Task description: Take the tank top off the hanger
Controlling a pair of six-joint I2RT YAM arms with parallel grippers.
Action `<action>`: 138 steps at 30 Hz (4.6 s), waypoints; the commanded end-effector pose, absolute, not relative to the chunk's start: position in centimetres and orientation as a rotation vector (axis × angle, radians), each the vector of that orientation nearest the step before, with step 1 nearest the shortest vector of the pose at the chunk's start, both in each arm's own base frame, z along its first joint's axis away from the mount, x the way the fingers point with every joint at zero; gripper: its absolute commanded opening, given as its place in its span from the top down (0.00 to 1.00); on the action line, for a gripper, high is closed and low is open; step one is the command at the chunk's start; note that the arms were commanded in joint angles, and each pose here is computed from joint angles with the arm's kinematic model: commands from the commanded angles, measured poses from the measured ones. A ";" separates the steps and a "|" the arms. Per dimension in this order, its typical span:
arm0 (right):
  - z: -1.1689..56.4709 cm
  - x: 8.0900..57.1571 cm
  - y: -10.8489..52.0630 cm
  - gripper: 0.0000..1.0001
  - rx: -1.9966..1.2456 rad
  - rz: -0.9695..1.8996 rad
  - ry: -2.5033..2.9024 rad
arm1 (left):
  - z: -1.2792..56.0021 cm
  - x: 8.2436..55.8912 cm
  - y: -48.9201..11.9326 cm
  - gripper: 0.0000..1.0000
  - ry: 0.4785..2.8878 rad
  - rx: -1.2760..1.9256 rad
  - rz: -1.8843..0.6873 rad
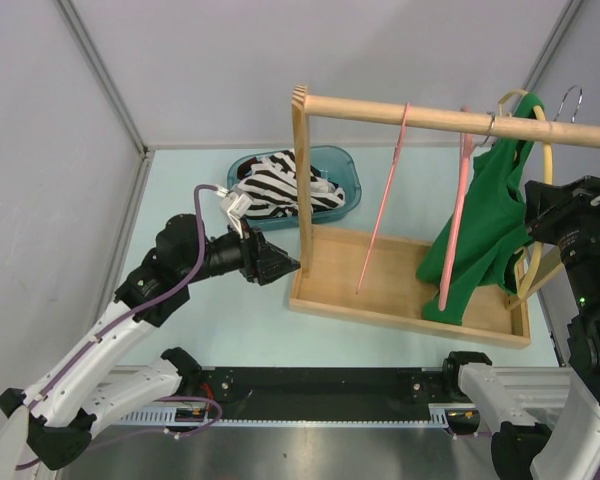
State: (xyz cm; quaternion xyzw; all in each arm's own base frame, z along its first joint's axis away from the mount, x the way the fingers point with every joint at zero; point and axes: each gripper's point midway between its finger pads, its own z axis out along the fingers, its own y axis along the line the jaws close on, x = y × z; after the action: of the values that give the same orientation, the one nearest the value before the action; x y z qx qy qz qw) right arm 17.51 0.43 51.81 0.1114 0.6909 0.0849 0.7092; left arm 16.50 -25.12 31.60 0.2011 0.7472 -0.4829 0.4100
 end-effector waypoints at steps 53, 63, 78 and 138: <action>50.3 23.4 0.8 1.00 0.236 0.212 1.653 | 32.0 15.7 -25.1 0.39 1.850 0.543 -1.235; 46.3 22.8 0.5 1.00 0.259 0.186 1.773 | 31.9 15.6 -25.3 0.39 1.850 0.551 -1.252; 36.8 16.7 1.7 1.00 0.438 0.287 1.944 | 31.0 15.9 -25.3 0.38 1.868 0.548 -1.236; 35.5 -3.3 17.2 1.00 -0.311 1.409 1.814 | 33.3 11.9 -25.8 0.39 1.540 0.311 -1.436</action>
State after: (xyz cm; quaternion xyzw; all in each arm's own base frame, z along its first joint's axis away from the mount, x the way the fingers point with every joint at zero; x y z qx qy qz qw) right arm -3.28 16.67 33.16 -0.0894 0.7378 0.5223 0.4181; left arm 11.72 -27.44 30.78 0.1325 0.6532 -0.6008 0.4413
